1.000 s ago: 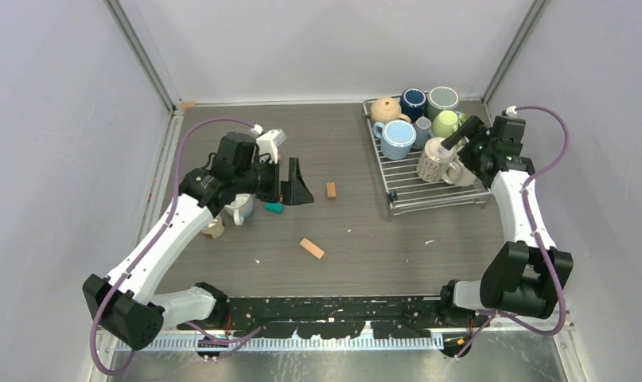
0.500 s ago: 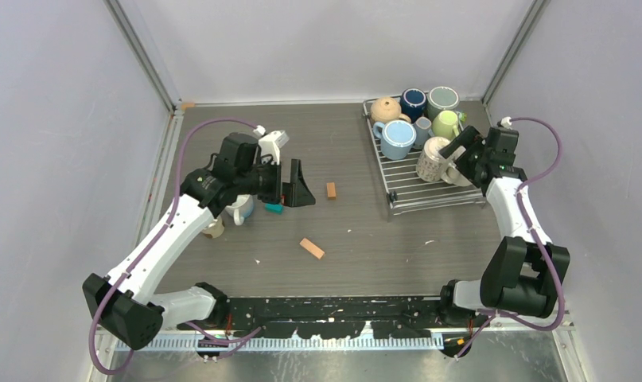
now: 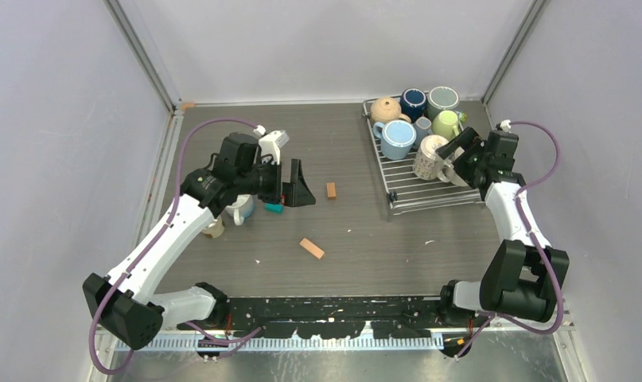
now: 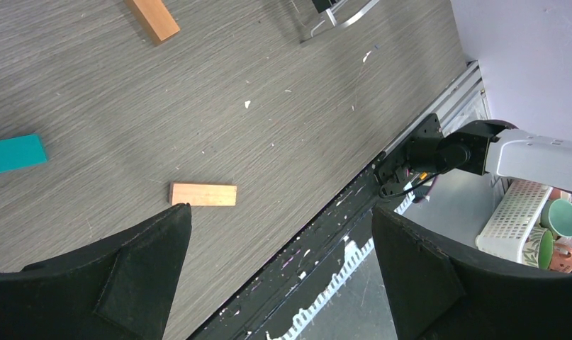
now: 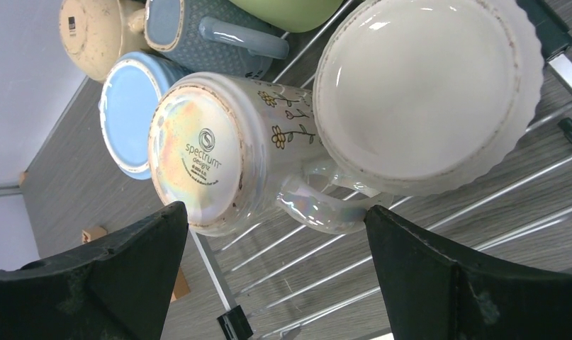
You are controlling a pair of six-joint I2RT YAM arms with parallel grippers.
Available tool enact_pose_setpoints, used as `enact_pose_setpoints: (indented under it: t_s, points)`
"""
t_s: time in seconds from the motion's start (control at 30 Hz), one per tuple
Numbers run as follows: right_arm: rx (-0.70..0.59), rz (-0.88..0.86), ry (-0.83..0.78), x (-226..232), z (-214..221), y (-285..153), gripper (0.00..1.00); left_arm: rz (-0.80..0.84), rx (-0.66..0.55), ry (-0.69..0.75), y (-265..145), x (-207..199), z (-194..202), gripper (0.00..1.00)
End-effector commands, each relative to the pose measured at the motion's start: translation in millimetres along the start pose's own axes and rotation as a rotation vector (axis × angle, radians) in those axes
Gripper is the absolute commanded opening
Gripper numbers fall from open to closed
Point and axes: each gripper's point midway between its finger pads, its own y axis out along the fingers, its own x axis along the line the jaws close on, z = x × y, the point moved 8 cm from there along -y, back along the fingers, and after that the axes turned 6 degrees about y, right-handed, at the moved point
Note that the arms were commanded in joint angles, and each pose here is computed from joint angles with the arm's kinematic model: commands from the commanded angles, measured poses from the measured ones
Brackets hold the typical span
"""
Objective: Unload the cups from the dish rack
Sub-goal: Adjust the cup in the dish rack.
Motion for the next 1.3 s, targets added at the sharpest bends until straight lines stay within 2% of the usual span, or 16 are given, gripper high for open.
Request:
enact_pose_setpoints:
  t_s: [0.0, 0.23, 0.77, 1.27]
  points:
    - [-0.032, -0.089, -0.008, 16, -5, -11, 1.00, 0.023, -0.023, 0.024, 1, -3, -4, 1.00]
    - [0.002, -0.118, -0.050, 30, 7, -12, 1.00, 0.017, -0.013, 0.019, 4, -1, -4, 1.00]
    - [-0.056, -0.036, -0.162, 27, -2, -7, 1.00, 0.013, 0.003, 0.017, 9, 0, -2, 1.00]
    - [0.024, -0.068, -0.253, 55, 43, 6, 1.00, 0.005, 0.013, 0.015, 10, 2, 0, 1.00]
